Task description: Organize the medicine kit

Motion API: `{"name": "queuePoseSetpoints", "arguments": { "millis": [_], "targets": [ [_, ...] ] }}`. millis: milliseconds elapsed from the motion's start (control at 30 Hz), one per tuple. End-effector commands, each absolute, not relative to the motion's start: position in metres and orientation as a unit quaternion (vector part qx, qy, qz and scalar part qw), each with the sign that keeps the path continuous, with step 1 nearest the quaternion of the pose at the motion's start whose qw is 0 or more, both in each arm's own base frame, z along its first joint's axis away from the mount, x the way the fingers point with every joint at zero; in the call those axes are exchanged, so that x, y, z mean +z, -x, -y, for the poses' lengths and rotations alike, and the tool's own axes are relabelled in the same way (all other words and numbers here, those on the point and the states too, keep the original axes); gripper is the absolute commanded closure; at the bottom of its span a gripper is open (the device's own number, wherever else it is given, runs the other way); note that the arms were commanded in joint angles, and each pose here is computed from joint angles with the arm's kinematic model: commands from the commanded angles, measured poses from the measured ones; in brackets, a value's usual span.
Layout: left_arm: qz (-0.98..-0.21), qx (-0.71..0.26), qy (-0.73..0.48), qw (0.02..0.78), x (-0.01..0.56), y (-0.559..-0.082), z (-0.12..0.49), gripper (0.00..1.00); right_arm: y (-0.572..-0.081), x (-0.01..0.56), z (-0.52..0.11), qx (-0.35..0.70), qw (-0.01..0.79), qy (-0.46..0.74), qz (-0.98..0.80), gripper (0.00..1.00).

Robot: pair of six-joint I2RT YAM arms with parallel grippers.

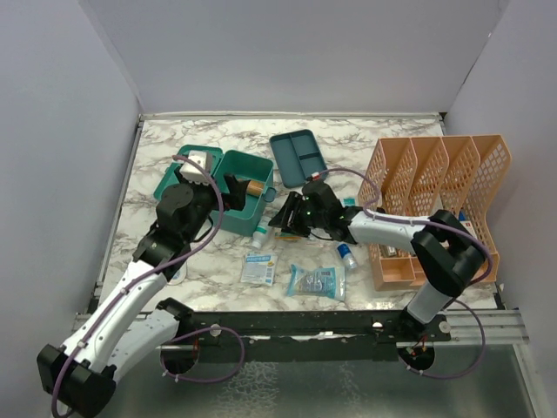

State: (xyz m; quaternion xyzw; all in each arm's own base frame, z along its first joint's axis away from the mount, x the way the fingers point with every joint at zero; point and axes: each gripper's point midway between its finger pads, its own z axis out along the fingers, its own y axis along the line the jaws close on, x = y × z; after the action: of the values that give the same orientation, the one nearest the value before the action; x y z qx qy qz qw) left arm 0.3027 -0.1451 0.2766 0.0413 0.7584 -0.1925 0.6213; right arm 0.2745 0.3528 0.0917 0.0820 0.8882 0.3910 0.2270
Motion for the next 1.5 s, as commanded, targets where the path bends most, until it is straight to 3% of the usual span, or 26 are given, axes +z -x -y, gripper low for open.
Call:
{"name": "queuePoseSetpoints", "arguments": {
  "millis": [0,467,633,933,1033,1167,1467],
  "targets": [
    [-0.697,-0.215,-0.065,0.681,0.302,-0.289,0.143,0.01,-0.277,0.092,-0.375,0.412,0.213,-0.097,-0.881,0.48],
    [-0.687,-0.225,-0.057,0.689,0.305,-0.284,0.142,0.01,-0.292,0.052,-0.385,0.35,0.189,-0.127,-0.909,0.44],
    [-0.687,-0.226,-0.055,0.689,0.304,-0.284,0.141,0.01,-0.294,0.04,-0.377,0.299,0.189,-0.154,-0.923,0.46],
    [-0.689,-0.223,-0.053,0.688,0.304,-0.286,0.141,0.01,-0.297,0.029,-0.385,0.303,0.176,-0.168,-0.921,0.49],
    [-0.682,-0.216,-0.048,0.697,0.308,-0.285,0.136,0.01,-0.296,0.027,-0.387,0.306,0.171,-0.166,-0.922,0.55],
    [-0.68,-0.222,-0.052,0.697,0.308,-0.283,0.138,0.01,-0.294,0.032,-0.379,0.312,0.182,-0.183,-0.915,0.68],
    [-0.673,-0.277,-0.069,0.682,0.309,-0.279,0.159,0.01,-0.287,0.103,-0.359,0.387,0.237,-0.213,-0.865,0.69]
  ]
}}
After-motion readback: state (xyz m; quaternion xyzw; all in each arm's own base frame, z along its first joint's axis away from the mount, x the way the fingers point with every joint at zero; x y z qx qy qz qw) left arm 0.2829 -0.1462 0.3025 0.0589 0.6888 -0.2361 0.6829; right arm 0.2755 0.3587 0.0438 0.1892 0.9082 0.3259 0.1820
